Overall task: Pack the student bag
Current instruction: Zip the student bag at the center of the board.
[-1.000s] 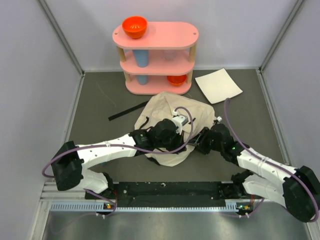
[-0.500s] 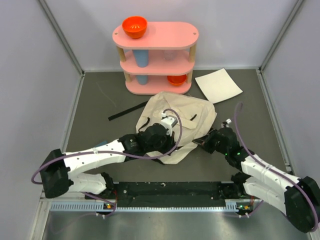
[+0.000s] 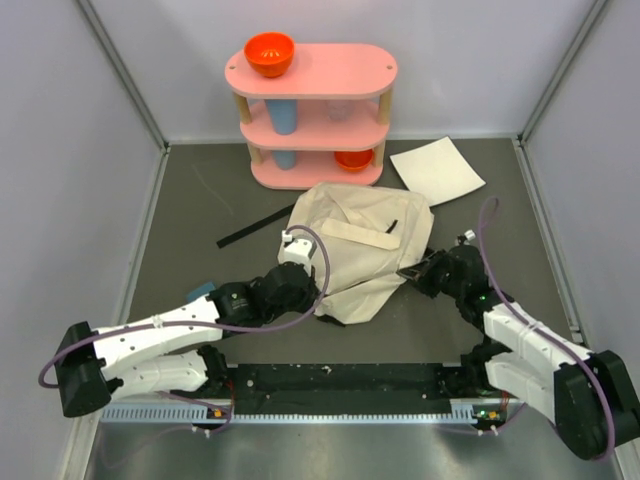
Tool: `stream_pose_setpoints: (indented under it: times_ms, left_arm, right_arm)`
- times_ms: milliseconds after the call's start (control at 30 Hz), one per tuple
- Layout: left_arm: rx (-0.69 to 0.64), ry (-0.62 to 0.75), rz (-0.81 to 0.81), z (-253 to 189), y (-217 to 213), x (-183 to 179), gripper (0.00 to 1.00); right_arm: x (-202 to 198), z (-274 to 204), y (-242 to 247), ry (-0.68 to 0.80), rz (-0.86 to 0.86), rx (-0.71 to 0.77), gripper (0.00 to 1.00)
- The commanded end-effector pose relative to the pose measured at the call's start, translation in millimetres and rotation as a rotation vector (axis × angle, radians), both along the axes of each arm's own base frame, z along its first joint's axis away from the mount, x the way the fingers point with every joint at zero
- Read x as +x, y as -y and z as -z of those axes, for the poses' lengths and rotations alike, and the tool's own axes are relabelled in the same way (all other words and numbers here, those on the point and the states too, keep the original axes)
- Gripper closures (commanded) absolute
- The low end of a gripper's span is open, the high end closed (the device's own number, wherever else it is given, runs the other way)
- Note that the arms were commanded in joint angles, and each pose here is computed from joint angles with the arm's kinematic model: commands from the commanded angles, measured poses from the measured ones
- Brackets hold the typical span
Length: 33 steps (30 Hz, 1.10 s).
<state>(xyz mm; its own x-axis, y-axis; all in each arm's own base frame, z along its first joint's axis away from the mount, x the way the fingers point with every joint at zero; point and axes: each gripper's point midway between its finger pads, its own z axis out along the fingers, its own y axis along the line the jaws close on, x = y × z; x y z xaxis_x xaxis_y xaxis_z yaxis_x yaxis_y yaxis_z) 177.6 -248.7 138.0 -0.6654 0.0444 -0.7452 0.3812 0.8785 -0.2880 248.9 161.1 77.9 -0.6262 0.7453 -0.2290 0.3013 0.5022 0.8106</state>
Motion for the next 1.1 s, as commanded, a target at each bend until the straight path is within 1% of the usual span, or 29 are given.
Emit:
stream_pose_setpoints:
  times_ms: [0, 33, 67, 100, 133, 167, 233, 267, 300, 400, 467, 533, 567, 600, 633, 667, 700, 733, 767, 833, 967, 1033, 1067]
  left_arm:
    - [0.021, 0.033, 0.016, -4, -11, 0, 1.0]
    - [-0.024, 0.054, 0.052, -14, 1, 0, 1.0]
    - [-0.039, 0.077, 0.113, -20, 9, -1, 1.0]
    - [-0.076, 0.073, 0.167, -28, 20, -6, 1.0]
    - [-0.097, 0.076, 0.191, -33, 29, -6, 1.0]
    - [-0.113, 0.089, 0.215, -43, 37, -6, 1.0]
    - [-0.123, 0.085, 0.262, -47, 48, -7, 1.0]
    - [-0.137, 0.104, 0.279, -56, 54, -6, 1.0]
    - [-0.138, 0.095, 0.298, -55, 59, -7, 1.0]
    - [-0.155, 0.104, 0.329, -63, 69, -7, 1.0]
    - [-0.157, 0.105, 0.34, -65, 73, -7, 1.0]
    - [-0.152, 0.1, 0.347, -62, 75, -8, 1.0]
    - [-0.154, 0.097, 0.35, -62, 76, -9, 1.0]
    - [-0.165, 0.099, 0.357, -63, 78, -9, 1.0]
    - [-0.177, 0.098, 0.366, -65, 80, -11, 1.0]
    - [-0.182, 0.095, 0.369, -65, 82, -11, 1.0]
    - [-0.19, 0.097, 0.372, -66, 84, -11, 1.0]
    - [-0.196, 0.095, 0.38, -68, 87, -13, 1.0]
    - [-0.19, 0.087, 0.386, -65, 89, -13, 1.0]
    - [-0.195, 0.09, 0.404, -66, 93, -16, 1.0]
    - [-0.187, 0.087, 0.419, -61, 96, -20, 1.0]
    - [-0.185, 0.084, 0.422, -58, 95, -21, 1.0]
    - [-0.196, 0.07, 0.448, -58, 97, -27, 1.0]
  right_arm:
    - [42, -50, 18, 0.17, 0.027, -0.125, 0.79]
    - [38, -54, 16, 0.17, -0.001, -0.129, 0.55]
    - [30, -59, 10, 0.164, -0.051, -0.119, 0.4]
    - [19, -57, 9, 0.125, -0.078, -0.123, 0.28]
    - [12, -57, 9, 0.112, -0.093, -0.119, 0.19]
    - [3, -68, 9, 0.141, -0.103, -0.106, 0.16]
    - [-20, -57, 16, 0.072, -0.096, -0.11, 0.11]
    - [-29, -66, 15, 0.102, -0.1, -0.082, 0.11]
    - [-38, -60, 12, 0.077, -0.104, -0.043, 0.11]
    - [-68, -57, -11, 0.008, -0.194, 0.082, 0.11]
    - [-79, -56, -20, -0.036, -0.19, 0.123, 0.11]
    - [-86, -66, -38, -0.003, -0.219, 0.16, 0.1]
    - [-89, -64, -44, -0.011, -0.219, 0.178, 0.1]
    - [-89, -61, -49, -0.054, -0.196, 0.208, 0.1]
    - [-93, -59, -57, -0.059, -0.207, 0.208, 0.11]
    - [-89, -67, -65, -0.025, -0.205, 0.251, 0.1]
    - [-89, -61, -70, -0.044, -0.205, 0.25, 0.11]
    - [-88, -64, -76, -0.03, -0.209, 0.262, 0.1]
    - [-85, -69, -81, -0.015, -0.214, 0.266, 0.11]
    - [-80, -63, -85, -0.029, -0.2, 0.232, 0.11]
    - [-66, -78, -94, 0.022, -0.182, 0.251, 0.1]
    - [-58, -77, -91, 0.029, -0.141, 0.239, 0.14]
    - [-55, -79, -91, 0.041, -0.131, 0.24, 0.19]
